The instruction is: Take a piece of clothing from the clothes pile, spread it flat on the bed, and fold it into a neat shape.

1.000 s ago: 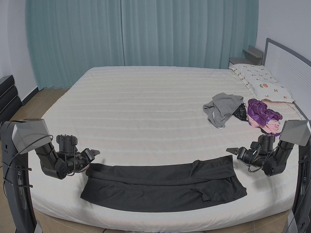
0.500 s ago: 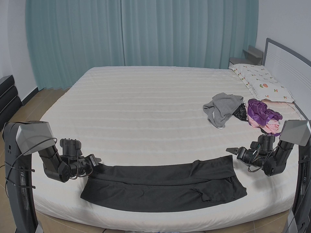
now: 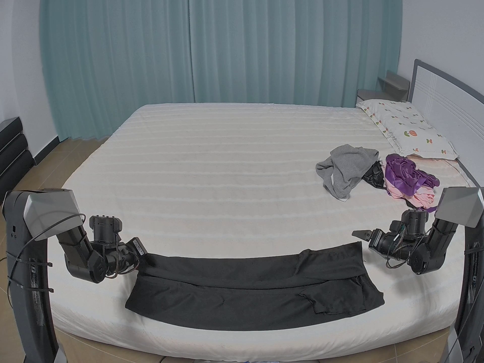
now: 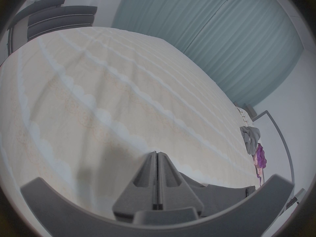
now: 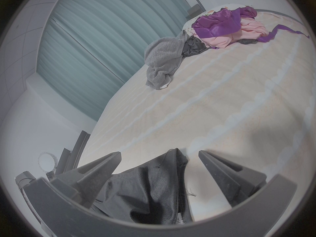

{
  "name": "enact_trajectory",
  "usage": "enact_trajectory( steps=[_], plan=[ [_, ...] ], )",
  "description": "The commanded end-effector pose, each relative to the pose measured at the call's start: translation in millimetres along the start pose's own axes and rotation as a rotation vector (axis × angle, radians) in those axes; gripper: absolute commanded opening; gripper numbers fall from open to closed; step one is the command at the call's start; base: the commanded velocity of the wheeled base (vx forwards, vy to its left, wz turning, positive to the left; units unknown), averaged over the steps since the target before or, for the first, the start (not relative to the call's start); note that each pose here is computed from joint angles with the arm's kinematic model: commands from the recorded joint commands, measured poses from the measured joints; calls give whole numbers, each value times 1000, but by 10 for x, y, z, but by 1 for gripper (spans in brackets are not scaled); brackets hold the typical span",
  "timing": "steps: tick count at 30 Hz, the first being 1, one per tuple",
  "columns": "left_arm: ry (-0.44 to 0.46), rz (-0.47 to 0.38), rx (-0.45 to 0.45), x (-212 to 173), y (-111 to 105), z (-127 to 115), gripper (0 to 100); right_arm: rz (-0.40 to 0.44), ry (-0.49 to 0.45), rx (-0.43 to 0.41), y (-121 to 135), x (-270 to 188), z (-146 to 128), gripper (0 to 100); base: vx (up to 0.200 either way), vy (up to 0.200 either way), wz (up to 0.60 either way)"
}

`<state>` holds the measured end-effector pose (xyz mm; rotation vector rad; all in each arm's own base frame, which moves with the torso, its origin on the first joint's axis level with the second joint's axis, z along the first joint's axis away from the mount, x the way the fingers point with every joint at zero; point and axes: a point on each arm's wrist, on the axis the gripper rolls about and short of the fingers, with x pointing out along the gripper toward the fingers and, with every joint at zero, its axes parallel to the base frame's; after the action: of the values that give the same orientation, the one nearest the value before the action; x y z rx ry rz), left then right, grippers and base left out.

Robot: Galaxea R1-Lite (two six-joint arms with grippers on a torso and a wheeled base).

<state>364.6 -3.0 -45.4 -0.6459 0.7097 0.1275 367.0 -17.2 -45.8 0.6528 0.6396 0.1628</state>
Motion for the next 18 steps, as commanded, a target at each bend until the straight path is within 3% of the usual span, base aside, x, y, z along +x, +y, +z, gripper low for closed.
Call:
enact_trajectory(
  steps=[1,12,13,16,18],
  plan=[
    [2,6,-7,-14,18,-6,0,-2,4,2,-1,-10,-11,100,0,0,0],
    [-3,24,-10,-29,25,-19,0,10,-11,-3,84,-118,41,100,0,0,0],
    [-3,24,-10,-29,25,-19,100,12,-12,-4,101,-143,49,100,0,0,0],
    [-13,18,-38,-51,8,9,100,23,-18,-14,176,-187,70,100,0,0,0],
    [-44,-5,-105,-138,-60,105,100,27,-9,-19,229,-207,62,100,0,0,0]
  ],
)
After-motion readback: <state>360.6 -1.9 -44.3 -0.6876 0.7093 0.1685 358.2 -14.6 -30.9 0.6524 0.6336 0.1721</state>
